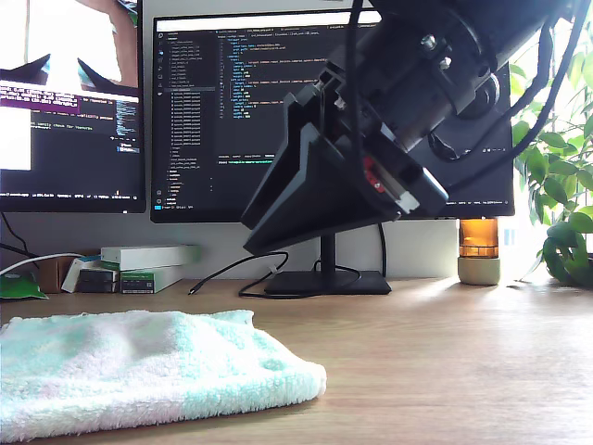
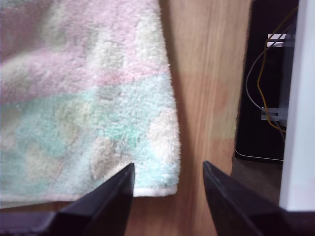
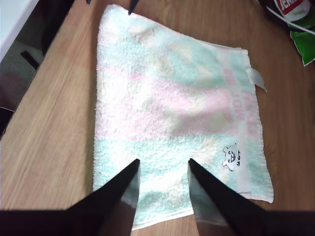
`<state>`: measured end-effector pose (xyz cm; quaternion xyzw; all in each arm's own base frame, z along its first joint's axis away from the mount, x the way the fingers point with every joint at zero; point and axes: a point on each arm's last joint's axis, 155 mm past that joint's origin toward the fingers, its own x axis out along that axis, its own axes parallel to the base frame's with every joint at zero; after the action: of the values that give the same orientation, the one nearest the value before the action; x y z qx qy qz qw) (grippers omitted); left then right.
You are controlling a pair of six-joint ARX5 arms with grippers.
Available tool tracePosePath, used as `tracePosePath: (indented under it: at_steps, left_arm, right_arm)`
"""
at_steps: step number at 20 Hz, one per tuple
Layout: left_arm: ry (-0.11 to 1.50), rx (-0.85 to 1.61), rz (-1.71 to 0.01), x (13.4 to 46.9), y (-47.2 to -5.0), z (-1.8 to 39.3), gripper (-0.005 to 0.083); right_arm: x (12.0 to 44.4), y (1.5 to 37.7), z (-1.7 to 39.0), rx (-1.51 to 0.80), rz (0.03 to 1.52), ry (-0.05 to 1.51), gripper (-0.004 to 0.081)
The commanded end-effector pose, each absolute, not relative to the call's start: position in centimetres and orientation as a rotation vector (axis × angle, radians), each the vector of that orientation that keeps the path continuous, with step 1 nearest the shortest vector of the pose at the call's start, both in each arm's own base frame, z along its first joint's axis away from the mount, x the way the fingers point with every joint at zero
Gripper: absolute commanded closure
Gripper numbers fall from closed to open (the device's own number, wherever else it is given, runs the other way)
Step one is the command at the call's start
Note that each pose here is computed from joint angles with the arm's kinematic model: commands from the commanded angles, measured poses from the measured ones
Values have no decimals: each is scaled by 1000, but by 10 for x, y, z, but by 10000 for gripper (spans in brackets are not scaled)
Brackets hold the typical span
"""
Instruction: Fold the tea towel to a neat square and place it to the right
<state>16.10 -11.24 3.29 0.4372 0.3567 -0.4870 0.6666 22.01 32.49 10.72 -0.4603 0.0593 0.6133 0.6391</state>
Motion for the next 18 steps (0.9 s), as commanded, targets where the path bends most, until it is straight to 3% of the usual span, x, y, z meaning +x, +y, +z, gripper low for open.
tracePosePath:
  at_steps: [1, 13, 18]
  left_arm:
    - [843, 999, -1132, 155, -110, 21, 380]
    - [905, 1040, -1161, 161, -108, 1, 447]
    - [928, 1062, -1176, 166, -108, -11, 545]
  right_arm:
    - [219, 325, 103, -1052, 1402, 137, 506]
    - [219, 324, 101, -1030, 1400, 167, 508]
    - [217, 324, 100, -1011, 1400, 189, 508]
